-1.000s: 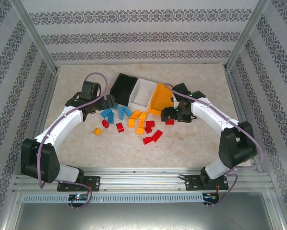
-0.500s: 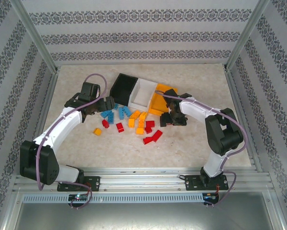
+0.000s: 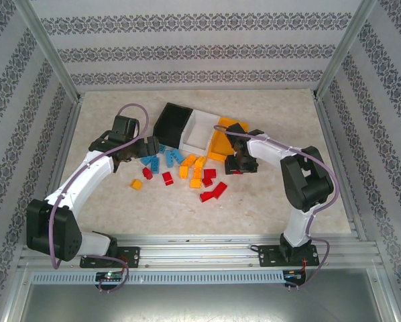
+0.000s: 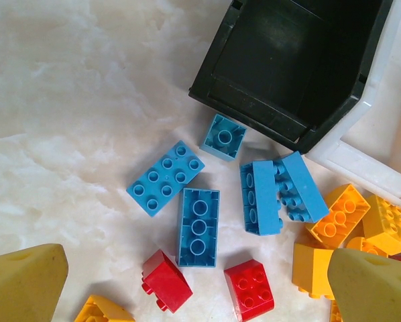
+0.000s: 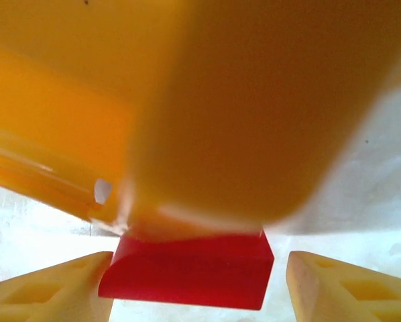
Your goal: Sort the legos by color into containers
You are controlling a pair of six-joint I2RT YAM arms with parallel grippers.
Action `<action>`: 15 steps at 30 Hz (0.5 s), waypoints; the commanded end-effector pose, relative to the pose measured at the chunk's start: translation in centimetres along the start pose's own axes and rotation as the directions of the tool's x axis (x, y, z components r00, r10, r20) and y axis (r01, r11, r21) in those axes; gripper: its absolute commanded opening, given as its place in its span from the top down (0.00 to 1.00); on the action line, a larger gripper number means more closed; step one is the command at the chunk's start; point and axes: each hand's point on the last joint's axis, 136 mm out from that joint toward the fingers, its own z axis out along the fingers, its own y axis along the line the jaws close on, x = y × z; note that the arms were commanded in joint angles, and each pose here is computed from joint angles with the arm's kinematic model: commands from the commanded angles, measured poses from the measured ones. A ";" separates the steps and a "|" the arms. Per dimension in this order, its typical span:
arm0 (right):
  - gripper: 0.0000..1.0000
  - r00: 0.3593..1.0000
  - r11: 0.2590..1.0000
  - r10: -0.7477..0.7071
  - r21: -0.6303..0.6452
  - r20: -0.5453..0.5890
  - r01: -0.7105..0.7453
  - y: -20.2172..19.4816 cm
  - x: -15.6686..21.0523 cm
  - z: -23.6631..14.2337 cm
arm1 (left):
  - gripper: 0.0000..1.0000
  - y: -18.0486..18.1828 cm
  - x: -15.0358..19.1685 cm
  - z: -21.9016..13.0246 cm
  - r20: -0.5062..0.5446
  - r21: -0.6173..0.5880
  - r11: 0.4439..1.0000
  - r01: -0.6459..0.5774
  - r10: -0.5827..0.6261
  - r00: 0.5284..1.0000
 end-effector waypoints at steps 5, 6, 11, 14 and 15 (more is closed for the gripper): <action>0.33 1.000 1.000 0.002 0.010 0.015 -0.003 0.6 -0.9 0.4 | 0.00 0.1 -0.4 -0.2 -0.007 -0.015 1.000 -0.004 0.004 1.000; 0.34 1.000 1.000 0.002 0.010 0.013 -0.002 0.6 -0.9 0.5 | 0.00 0.1 -0.4 -0.1 -0.007 -0.014 1.000 -0.003 0.003 1.000; 0.46 1.000 1.000 0.005 0.012 0.009 -0.005 0.5 -0.7 0.6 | 0.00 -0.1 -0.6 0.2 -0.007 -0.008 1.000 0.010 -0.010 1.000; 0.49 1.000 1.000 0.002 0.016 0.007 -0.002 0.3 -0.5 0.5 | 0.00 -0.2 -0.7 0.3 -0.007 -0.008 1.000 0.016 -0.016 1.000; 0.50 1.000 1.000 0.005 0.015 0.009 -0.005 0.2 -0.6 0.4 | 0.00 -0.2 -0.8 0.4 -0.008 -0.007 1.000 0.019 -0.019 1.000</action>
